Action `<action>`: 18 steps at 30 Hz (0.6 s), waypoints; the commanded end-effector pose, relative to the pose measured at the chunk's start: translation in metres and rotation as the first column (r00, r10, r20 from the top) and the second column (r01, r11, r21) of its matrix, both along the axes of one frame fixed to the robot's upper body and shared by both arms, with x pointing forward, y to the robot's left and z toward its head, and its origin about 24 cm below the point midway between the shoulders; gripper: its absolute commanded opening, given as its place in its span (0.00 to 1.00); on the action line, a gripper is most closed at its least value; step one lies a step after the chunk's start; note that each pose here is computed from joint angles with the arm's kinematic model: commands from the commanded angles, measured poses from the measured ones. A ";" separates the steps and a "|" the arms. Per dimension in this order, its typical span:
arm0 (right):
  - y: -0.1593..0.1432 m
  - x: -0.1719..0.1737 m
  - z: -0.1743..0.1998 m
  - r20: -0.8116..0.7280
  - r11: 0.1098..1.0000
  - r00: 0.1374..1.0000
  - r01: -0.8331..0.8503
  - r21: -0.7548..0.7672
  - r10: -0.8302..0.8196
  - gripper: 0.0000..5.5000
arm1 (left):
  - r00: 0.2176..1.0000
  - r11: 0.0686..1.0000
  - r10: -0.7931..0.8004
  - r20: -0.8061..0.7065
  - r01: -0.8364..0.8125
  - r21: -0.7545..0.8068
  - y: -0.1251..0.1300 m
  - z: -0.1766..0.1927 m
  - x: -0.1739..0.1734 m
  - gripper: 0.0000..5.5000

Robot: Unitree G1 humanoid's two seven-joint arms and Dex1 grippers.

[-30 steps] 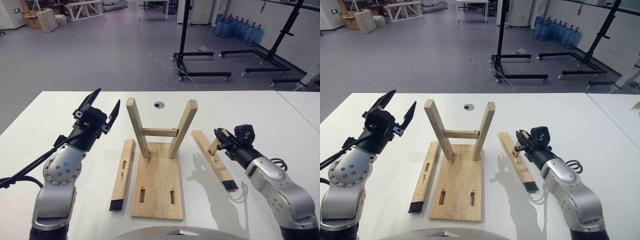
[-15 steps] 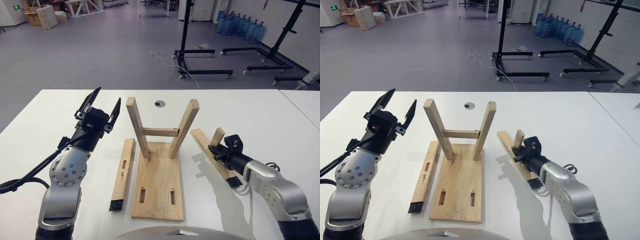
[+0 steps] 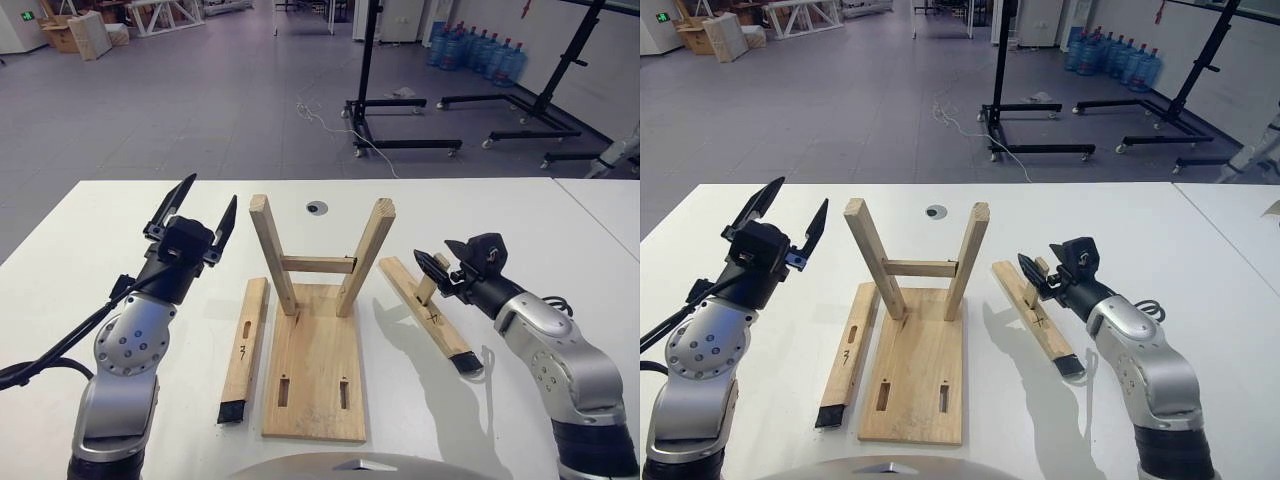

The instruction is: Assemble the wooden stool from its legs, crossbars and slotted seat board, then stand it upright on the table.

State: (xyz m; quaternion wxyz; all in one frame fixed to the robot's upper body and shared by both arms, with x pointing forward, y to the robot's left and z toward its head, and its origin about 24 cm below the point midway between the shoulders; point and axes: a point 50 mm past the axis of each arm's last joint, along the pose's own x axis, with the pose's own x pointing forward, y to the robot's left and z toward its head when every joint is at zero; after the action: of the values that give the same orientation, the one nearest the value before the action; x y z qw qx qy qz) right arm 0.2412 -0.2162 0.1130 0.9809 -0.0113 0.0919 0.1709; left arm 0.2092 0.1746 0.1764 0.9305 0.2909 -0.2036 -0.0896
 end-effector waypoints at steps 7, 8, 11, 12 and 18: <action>0.009 0.025 0.046 0.164 0.997 0.986 -0.047 0.059 0.037 0.69 | 0.999 0.999 0.042 0.006 -0.043 0.023 0.008 0.000 0.000 0.53; 0.009 0.028 0.051 0.175 0.997 0.984 -0.050 0.059 0.039 0.69 | 0.999 0.999 0.040 0.009 -0.040 0.025 0.008 0.001 0.001 0.53; 0.011 0.036 0.071 0.248 0.996 0.968 -0.049 0.069 0.030 0.69 | 0.999 0.999 0.038 0.012 -0.038 0.031 0.009 0.002 0.003 0.53; 0.013 0.038 0.079 0.276 0.996 0.961 -0.051 0.075 0.028 0.69 | 0.999 0.999 0.038 0.011 -0.038 0.032 0.010 0.002 0.003 0.53; 0.025 0.028 0.086 0.366 0.998 0.929 -0.058 0.004 0.053 0.69 | 1.000 0.999 0.012 -0.003 -0.012 0.040 0.011 0.003 0.005 0.53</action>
State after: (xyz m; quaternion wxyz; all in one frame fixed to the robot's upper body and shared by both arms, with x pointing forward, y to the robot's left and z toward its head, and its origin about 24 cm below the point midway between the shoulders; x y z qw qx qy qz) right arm 0.2735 -0.1912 0.2037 0.9746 -0.0227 -0.0907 0.2034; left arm 0.2126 0.1828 0.1792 0.9267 0.3045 -0.2033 -0.0852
